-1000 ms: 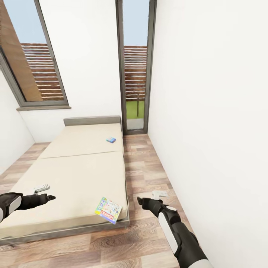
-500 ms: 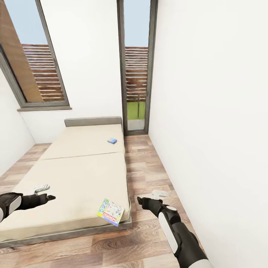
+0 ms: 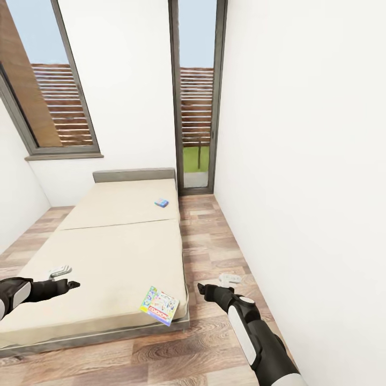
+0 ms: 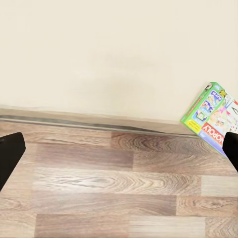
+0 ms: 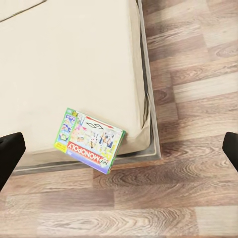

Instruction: Put all the toys in the child's room - the three board games (two on the bed and one on the table), the two jigsaw puzzles on the table, and the tennis ball on the table - inside the toy box on the table in the child's room.

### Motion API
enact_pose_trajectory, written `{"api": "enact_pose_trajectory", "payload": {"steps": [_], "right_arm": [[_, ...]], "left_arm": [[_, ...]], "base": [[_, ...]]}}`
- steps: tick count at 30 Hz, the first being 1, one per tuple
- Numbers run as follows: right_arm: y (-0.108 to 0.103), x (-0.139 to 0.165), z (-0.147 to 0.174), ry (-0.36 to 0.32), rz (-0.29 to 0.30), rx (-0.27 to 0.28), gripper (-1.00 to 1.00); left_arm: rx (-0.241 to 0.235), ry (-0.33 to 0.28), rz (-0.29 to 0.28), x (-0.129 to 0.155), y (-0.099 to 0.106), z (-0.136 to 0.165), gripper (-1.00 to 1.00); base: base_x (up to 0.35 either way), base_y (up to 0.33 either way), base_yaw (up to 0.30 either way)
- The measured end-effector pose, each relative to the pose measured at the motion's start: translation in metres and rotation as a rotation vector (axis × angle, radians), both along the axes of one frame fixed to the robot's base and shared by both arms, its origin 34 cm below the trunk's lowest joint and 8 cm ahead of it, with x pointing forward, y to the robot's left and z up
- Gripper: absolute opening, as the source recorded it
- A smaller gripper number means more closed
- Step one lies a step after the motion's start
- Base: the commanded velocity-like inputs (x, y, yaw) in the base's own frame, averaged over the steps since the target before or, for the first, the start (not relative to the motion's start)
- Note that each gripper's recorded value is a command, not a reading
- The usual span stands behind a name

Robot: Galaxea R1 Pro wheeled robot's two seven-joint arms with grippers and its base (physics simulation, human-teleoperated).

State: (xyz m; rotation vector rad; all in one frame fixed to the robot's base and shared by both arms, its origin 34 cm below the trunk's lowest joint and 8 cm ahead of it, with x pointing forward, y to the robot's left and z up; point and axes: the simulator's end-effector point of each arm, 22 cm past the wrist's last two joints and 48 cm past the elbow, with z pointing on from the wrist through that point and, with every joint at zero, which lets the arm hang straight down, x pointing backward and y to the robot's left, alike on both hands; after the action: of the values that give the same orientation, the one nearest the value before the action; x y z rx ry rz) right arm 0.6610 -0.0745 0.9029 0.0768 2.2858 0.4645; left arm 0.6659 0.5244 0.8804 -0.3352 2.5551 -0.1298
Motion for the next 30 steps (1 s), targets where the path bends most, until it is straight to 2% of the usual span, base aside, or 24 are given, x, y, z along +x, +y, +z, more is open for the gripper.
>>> {"api": "enact_pose_trajectory", "payload": {"steps": [12,30], "right_arm": [[-0.001,0.003,0.007,-0.021,-0.005,0.002,1.0],[-0.001,0.007,0.024,-0.058,-0.008,0.003,1.0]], "left_arm": [[0.0,-0.008,0.0,0.001,0.0,0.005,1.0],[0.003,-0.038,0.0,0.004,0.001,0.021,1.0]], "base": [[0.0,0.169,-0.03],[-0.027,0.017,-0.047]]}}
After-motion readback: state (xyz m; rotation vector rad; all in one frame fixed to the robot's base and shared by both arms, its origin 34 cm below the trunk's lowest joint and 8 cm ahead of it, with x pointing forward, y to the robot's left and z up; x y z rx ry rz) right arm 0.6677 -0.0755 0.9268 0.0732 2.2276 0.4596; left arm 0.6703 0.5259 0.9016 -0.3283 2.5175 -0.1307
